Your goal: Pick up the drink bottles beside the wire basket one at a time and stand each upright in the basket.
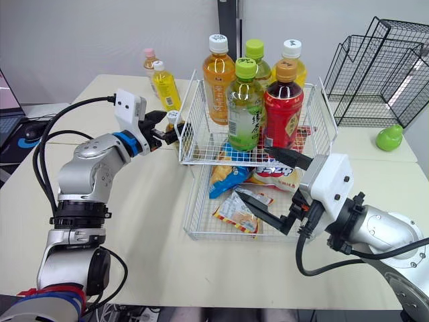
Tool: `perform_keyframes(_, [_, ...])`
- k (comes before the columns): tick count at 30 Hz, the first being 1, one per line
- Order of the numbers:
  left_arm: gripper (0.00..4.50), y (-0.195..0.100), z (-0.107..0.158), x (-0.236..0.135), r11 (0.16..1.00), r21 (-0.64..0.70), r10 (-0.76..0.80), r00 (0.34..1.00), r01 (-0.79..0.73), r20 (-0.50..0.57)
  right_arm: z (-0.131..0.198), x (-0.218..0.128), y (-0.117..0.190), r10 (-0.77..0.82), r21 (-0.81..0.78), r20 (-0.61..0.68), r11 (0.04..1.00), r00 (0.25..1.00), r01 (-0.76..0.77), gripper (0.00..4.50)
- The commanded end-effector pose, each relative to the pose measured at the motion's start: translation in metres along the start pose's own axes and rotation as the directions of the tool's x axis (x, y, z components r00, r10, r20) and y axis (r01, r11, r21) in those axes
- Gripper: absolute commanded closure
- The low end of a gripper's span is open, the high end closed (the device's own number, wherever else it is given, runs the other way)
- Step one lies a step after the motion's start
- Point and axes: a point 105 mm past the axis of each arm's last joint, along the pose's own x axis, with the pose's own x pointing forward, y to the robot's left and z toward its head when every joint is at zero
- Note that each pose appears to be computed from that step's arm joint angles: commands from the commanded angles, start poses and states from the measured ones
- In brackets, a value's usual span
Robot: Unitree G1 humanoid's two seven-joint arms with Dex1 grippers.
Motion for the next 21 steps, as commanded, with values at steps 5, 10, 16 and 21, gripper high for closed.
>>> perform_keyframes(5, [1.2,-0.0008,0.0195,0.0077,1.0,0.015,0.01,0.997,-0.011,0.07,0.0094,0.0015,0.0004,-0.01,-0.047,0.034,0.999,0.999,0.011,0.0])
perform_keyframes(10, [2.79,-0.0016,0.0189,0.0072,1.0,0.005,0.006,0.997,-0.006,0.072,0.0095,0.0016,-0.0017,-0.024,-0.054,0.037,0.998,0.999,0.026,0.0])
perform_keyframes(16, [3.14,-0.002,0.0186,0.0041,1.0,0.004,0.0,0.997,0.0,0.072,0.0099,0.0011,-0.0039,-0.036,-0.066,0.039,0.997,0.999,0.039,0.0])
perform_keyframes(21, [3.14,-0.0028,0.0198,0.0007,1.0,0.009,-0.006,0.997,0.006,0.073,0.0107,-0.0004,-0.005,-0.044,-0.073,0.038,0.996,0.998,0.047,0.0])
